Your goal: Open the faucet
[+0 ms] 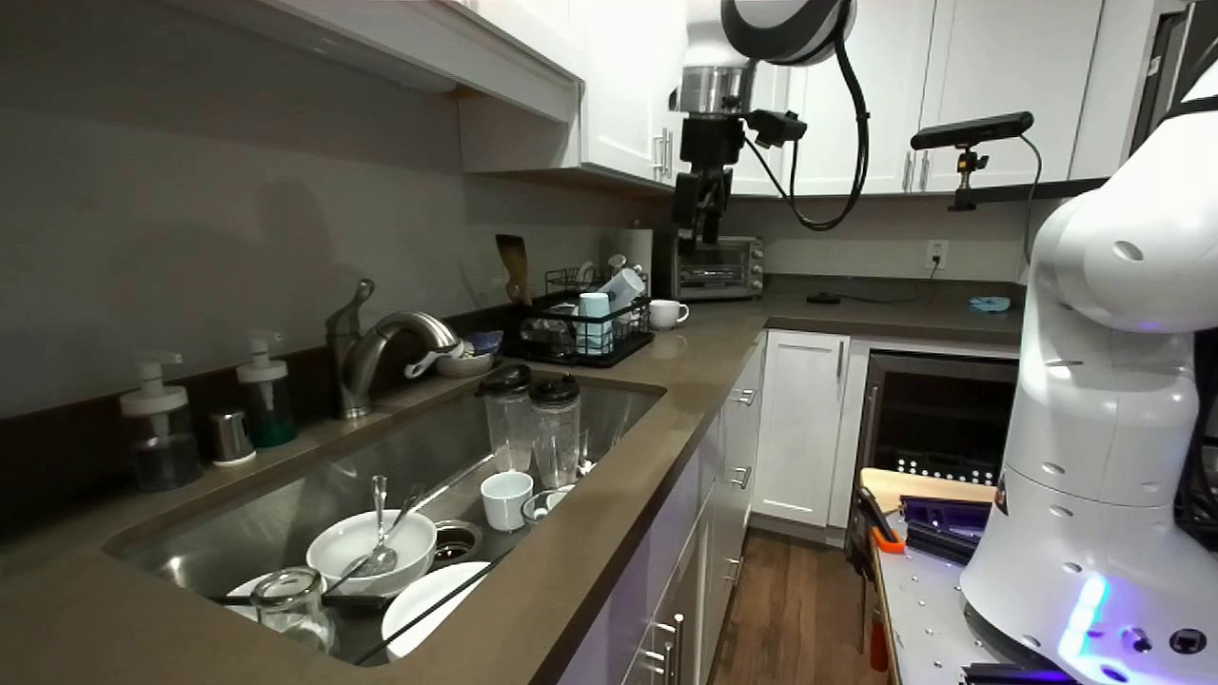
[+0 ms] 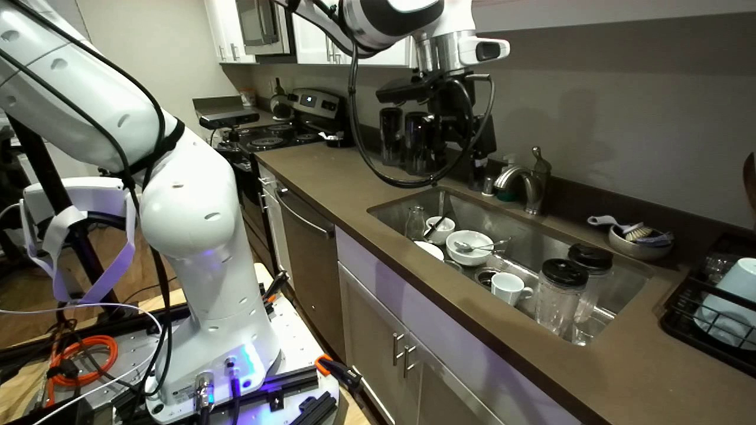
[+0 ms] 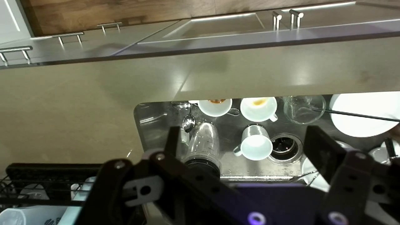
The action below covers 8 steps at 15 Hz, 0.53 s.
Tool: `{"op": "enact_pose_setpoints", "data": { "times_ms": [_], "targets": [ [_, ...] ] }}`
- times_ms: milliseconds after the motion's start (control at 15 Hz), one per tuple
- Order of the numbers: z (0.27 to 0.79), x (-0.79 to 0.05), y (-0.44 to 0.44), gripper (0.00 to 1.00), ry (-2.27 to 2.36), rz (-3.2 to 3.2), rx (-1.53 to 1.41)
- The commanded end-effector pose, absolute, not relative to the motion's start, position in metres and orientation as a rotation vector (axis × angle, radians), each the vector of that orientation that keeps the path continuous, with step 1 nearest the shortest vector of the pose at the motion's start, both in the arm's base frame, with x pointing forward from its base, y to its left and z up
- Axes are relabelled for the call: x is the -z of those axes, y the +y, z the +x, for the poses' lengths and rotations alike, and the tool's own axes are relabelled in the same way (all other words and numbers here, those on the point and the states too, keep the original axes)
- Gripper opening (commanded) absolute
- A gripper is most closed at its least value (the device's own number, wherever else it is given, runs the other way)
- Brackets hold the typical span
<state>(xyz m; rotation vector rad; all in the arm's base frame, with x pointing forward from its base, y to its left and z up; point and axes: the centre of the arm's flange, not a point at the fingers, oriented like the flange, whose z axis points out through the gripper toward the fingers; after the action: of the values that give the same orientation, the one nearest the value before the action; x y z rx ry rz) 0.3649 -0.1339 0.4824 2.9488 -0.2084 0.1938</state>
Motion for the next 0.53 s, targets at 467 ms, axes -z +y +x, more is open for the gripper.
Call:
{"op": "enact_pose_setpoints", "data": {
  "times_ms": [467],
  "targets": [
    [0.450, -0.505, -0.035, 1.00, -0.145, 2.905, -0.640]
  ]
}}
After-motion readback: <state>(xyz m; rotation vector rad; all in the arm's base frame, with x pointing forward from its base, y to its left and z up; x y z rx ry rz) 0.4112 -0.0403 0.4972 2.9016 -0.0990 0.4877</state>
